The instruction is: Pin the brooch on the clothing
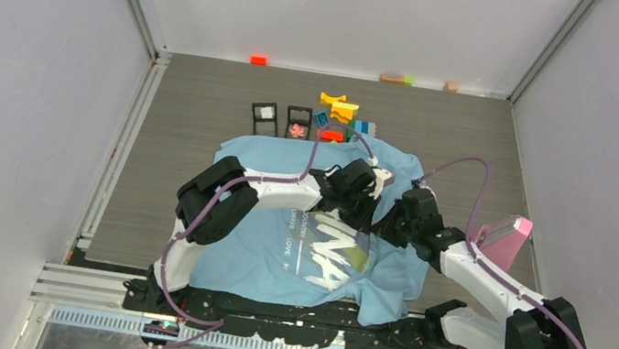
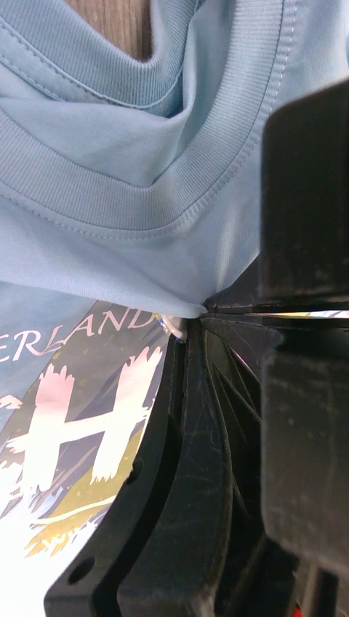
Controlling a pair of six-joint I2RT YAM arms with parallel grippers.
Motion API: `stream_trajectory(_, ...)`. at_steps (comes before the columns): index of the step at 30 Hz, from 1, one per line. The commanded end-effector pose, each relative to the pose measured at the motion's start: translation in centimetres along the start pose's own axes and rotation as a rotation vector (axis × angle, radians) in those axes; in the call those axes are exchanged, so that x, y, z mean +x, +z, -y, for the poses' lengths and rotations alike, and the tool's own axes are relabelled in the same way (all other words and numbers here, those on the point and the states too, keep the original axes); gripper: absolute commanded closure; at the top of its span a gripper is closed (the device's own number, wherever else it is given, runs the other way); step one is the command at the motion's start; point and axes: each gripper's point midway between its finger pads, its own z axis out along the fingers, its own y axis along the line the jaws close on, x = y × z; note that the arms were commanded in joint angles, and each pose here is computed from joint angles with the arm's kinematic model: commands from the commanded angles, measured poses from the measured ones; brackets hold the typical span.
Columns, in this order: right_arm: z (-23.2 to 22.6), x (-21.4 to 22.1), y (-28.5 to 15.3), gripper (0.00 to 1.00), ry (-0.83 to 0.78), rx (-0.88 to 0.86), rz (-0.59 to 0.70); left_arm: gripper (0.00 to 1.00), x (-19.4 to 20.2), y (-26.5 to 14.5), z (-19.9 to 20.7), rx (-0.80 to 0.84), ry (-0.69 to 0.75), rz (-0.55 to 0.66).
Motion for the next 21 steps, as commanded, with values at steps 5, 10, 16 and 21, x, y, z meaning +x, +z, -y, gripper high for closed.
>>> stream_trajectory(5,0.5,0.4,1.2,1.00,-0.017,0.018,-0.005,1.00,-0.3,0.0,1.5,0.076,0.029,0.026)
stream_trajectory(10,1.9,1.3,2.0,0.99,-0.014,0.068,-0.030,1.00,-1.2,-0.7,2.6,0.165,0.003,0.087)
stream_trajectory(16,2.2,1.2,2.0,1.00,-0.025,0.080,-0.026,1.00,-1.7,-1.5,2.9,0.272,-0.079,0.113)
stream_trajectory(21,1.4,0.5,0.6,0.76,-0.039,0.062,-0.015,1.00,-1.4,-1.8,1.8,0.285,-0.107,0.108)
